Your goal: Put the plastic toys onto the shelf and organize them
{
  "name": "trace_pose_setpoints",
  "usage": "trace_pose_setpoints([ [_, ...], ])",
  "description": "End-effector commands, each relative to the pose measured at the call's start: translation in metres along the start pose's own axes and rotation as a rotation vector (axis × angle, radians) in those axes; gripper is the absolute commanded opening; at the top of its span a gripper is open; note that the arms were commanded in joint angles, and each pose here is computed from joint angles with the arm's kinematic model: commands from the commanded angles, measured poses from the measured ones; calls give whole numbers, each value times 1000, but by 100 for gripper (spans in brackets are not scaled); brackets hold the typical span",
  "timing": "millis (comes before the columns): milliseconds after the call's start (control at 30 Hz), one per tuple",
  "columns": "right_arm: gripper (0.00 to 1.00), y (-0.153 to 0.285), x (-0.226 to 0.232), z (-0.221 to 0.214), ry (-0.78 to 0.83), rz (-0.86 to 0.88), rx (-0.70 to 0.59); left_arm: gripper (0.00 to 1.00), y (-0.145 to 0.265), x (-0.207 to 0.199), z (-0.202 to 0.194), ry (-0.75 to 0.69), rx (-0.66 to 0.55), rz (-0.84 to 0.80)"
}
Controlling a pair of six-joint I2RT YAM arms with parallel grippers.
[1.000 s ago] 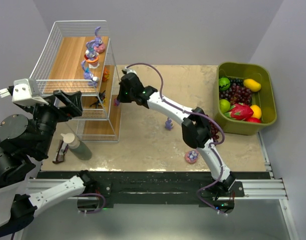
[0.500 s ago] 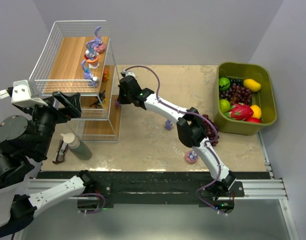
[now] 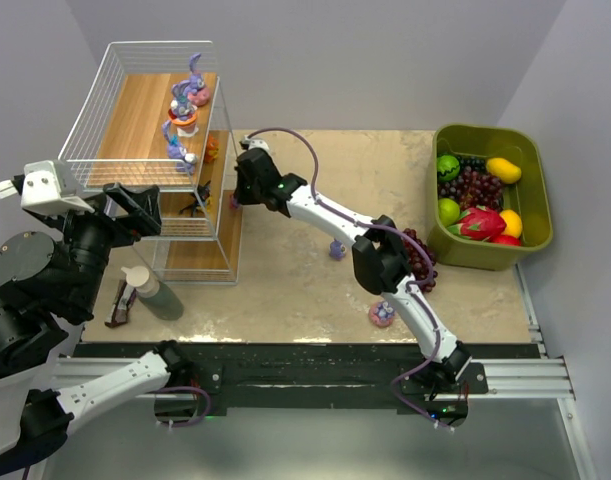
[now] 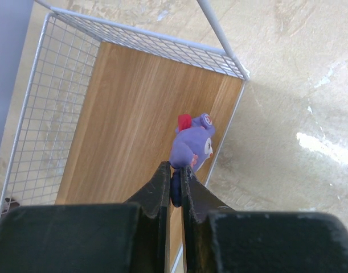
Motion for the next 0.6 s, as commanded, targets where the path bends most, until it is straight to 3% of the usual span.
trace_pose_setpoints([
  [0, 3, 2, 10, 18, 27, 14, -59, 100, 5, 8, 8, 15, -27, 20],
  [367, 7, 1, 9, 15, 27, 9, -49, 99, 5, 8, 8, 14, -26, 26],
  [567, 22, 1, 9, 15, 25, 10, -50, 100, 5, 8, 7, 15, -26, 24],
])
Point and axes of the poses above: each gripper's point midway between its finger pads, its own y axis back along the fingers, its own x axis along the line the jaws close on, z = x × y, the point moved 7 cm from there along y, back along the fingers, and after that the axes turned 11 degrees about -y, right-handed, at the moved point
